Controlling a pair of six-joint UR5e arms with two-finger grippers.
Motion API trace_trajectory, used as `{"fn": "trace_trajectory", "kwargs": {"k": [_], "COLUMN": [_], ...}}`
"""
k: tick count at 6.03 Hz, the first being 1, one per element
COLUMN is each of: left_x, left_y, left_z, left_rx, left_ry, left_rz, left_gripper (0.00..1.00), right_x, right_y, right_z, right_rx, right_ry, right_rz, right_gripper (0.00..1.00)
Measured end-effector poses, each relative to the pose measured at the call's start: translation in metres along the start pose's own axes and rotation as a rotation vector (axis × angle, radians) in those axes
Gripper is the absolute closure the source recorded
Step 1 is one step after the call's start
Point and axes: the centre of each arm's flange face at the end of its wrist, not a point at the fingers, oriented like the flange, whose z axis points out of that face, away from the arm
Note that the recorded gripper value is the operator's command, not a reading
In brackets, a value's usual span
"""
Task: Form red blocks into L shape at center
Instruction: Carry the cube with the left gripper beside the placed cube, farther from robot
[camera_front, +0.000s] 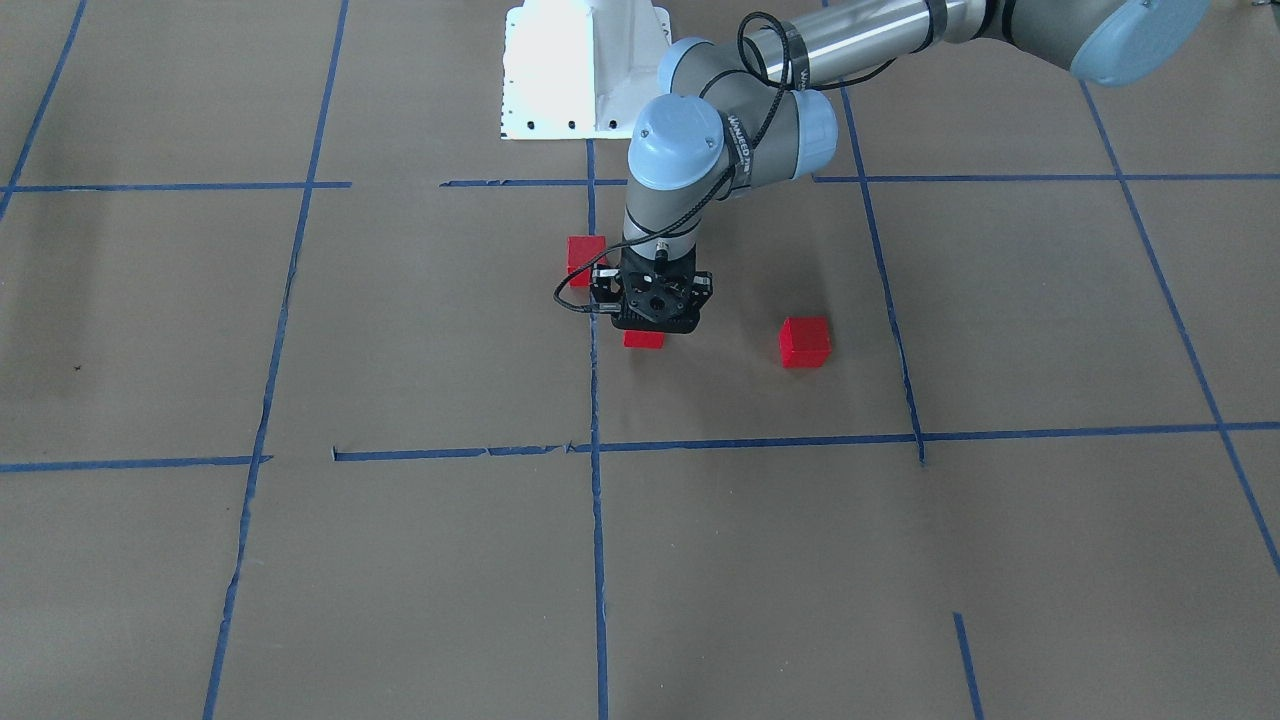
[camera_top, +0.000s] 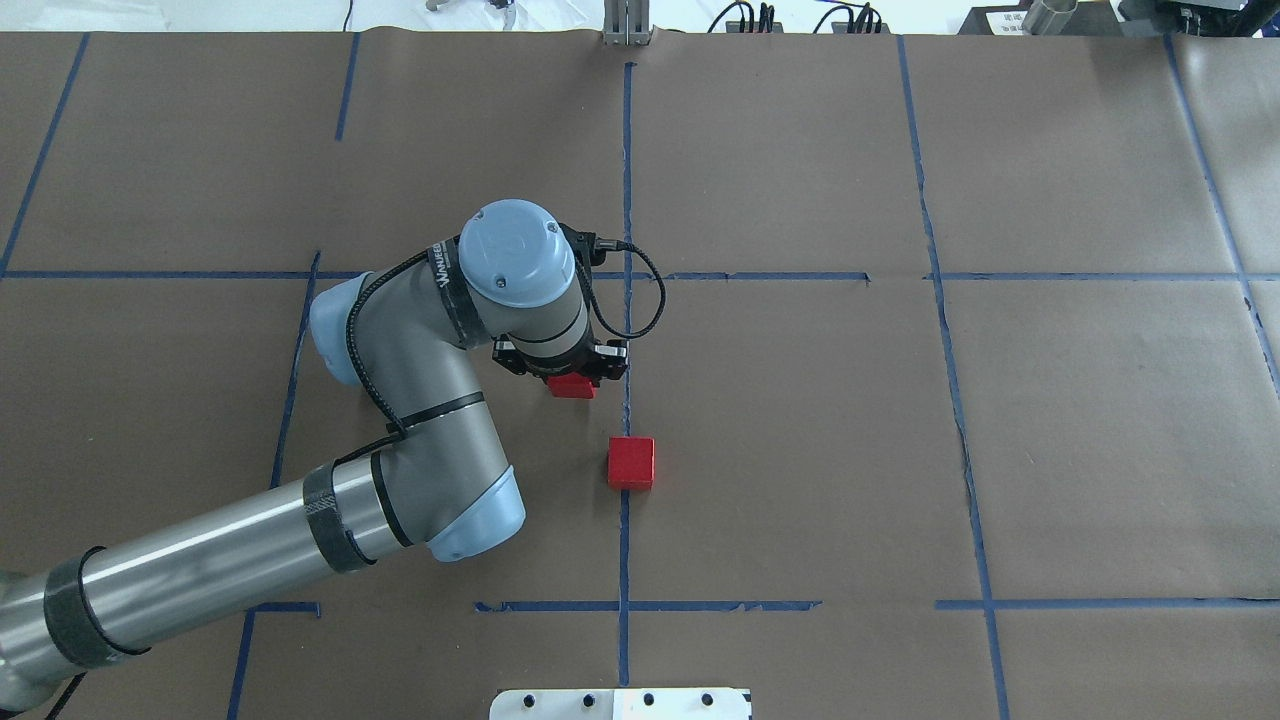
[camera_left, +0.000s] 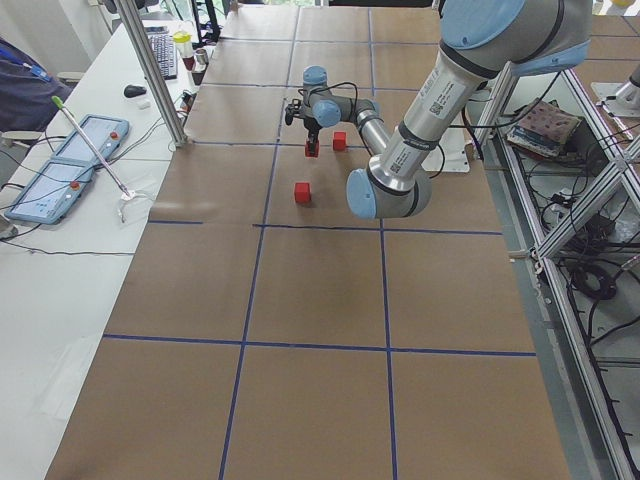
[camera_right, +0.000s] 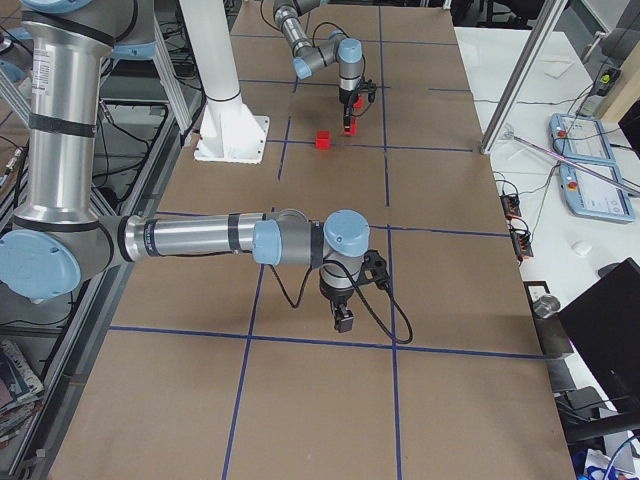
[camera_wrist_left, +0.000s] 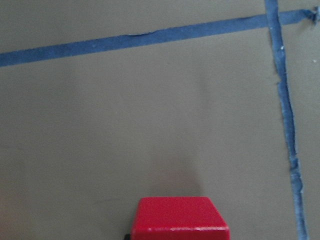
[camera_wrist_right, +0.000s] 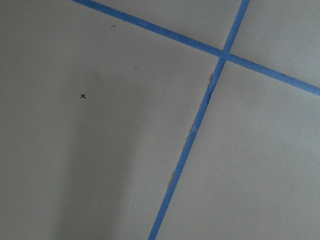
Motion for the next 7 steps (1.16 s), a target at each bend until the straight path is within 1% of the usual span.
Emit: {"fn": "trace_trajectory", "kwargs": {"k": [1, 3, 5, 7], "left_x": [0.024, 0.063, 0.071, 0.068], "left_y": [0.008, 0.015, 0.023, 0.026], "left_z": [0.006, 0.010, 0.015, 0.018], "left_rx": [0.001, 0.002, 0.005, 0.002], "left_ry": [-0.003, -0.034, -0.062, -0.068], "left_rz": [-0.041, -0.101, -0.104, -0.098], "left_gripper": [0.84, 0.83, 0.83, 0.83], "right_x": [0.000, 0.000, 0.000, 0.000], "right_y": [0.000, 0.000, -0.001, -0.001], "right_z": [0.000, 0.001, 0.001, 0.001], "right_rx": [0.000, -0.002, -0.002, -0.002], "right_ry": [0.000, 0.001, 0.001, 0.001], "right_rz": [0.002, 0.004, 0.005, 0.006], "right_gripper": [0.01, 0.01, 0.01, 0.01]}}
